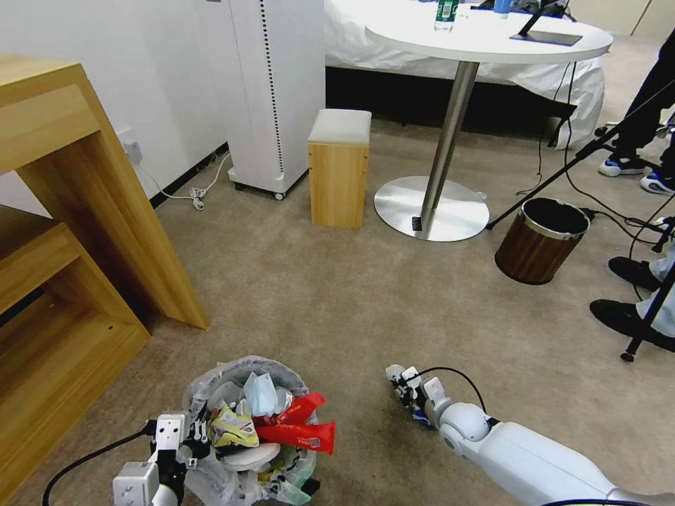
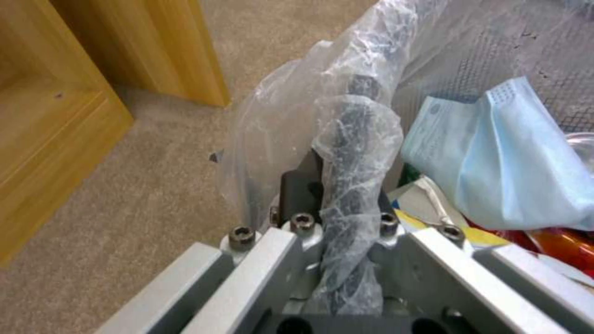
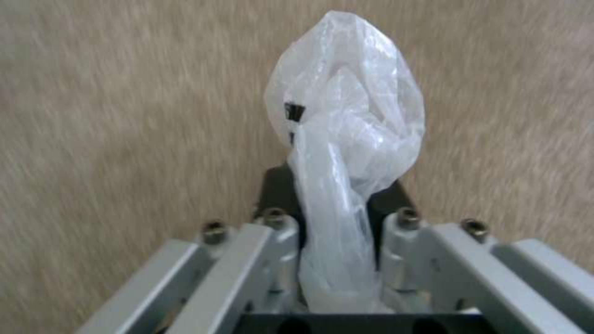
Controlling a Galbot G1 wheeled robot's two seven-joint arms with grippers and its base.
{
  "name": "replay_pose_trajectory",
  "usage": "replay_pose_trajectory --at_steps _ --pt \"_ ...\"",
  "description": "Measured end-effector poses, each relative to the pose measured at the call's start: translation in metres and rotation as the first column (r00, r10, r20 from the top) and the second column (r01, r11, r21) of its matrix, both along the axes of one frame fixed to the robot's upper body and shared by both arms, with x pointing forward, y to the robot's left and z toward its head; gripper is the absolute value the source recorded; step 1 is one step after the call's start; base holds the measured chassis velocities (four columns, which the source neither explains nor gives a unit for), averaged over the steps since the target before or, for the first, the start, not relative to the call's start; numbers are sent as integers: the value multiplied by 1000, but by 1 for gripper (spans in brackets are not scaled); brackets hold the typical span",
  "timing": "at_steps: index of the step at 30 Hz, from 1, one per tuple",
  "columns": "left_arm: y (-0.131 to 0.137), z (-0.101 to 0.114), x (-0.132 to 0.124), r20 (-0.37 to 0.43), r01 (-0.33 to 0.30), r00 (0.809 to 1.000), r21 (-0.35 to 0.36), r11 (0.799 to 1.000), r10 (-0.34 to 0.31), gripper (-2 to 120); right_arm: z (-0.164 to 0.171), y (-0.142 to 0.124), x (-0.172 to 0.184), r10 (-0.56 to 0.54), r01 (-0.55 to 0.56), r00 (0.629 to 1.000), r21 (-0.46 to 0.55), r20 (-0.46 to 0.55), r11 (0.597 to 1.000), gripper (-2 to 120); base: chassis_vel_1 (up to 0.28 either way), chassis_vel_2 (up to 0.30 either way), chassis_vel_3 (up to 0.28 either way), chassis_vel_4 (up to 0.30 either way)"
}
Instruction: Pick up the trash bin and place the garbage on the floor into it.
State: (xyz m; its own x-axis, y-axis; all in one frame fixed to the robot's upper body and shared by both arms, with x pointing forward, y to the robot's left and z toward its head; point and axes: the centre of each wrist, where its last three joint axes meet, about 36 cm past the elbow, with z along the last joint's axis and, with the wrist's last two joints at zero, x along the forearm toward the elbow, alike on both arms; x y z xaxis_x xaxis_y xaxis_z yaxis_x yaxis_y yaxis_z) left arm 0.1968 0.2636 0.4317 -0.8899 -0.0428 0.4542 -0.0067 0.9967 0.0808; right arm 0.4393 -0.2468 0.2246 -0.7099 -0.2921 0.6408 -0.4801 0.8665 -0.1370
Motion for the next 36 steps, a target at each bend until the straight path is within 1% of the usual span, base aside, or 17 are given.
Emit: replay_pose_trajectory --at_steps 5,8,9,10,11,12,13,14,15,16,17,18,20,23,28,32,36 --pt "3 7 2 11 8 1000 0 1000 -8 0 34 4 14 -4 0 998 59 66 998 0 0 0 0 0" --pt "6 12 5 19 9 1000 5 1000 -9 0 96 12 41 38 -102 961 224 273 969 0 0 0 0 0" --pt "6 12 5 19 9 1000 5 1000 -9 0 96 12 41 38 -102 961 224 273 969 0 0 0 0 0" --pt "6 13 5 18 11 1000 7 1000 -11 0 128 17 53 85 -226 915 329 394 917 0 0 0 0 0" --pt "6 12 5 17 11 1000 7 1000 -11 0 150 25 57 121 -322 882 397 455 860 0 0 0 0 0" --pt "6 12 5 15 11 1000 8 1000 -11 0 157 28 58 134 -354 872 418 471 836 0 0 0 0 0" --pt "6 12 5 15 11 1000 8 1000 -11 0 157 28 58 134 -354 872 418 471 836 0 0 0 0 0" --pt "6 10 5 10 11 1000 6 1000 -11 0 187 47 55 191 -477 830 489 525 730 0 0 0 0 0" --pt "5 9 5 4 9 1000 -3 1000 -9 0 206 62 49 232 -547 803 524 549 653 0 0 0 0 0" --pt "5 8 6 1 6 1000 -8 1000 -6 0 214 70 45 254 -575 792 538 556 616 0 0 0 0 0" --pt "5 8 6 1 6 1000 -8 1000 -6 0 214 70 45 254 -575 792 538 556 616 0 0 0 0 0" --pt "4 6 6 -2 1 1000 -13 1000 -1 0 232 89 34 313 -625 771 566 554 538 0 0 0 0 0" --pt "4 5 7 -5 0 1000 -12 1000 0 0 244 122 16 395 -656 755 594 523 466 0 0 0 0 0" --pt "4 5 8 -9 -1 1000 -7 1000 1 0 246 146 3 449 -669 742 599 498 441 0 0 0 0 0" --pt "6 4 8 -18 -7 1000 2 1000 7 0 231 171 -17 512 -662 739 617 438 427 0 0 0 0 0" --pt "5 2 4 -28 -14 1000 5 1000 14 0 206 181 -27 545 -645 744 627 385 437 0 0 0 0 0" --pt "3 3 0 -29 -12 1000 10 1000 12 0 172 181 -33 559 -626 758 619 337 475 0 0 0 0 0"
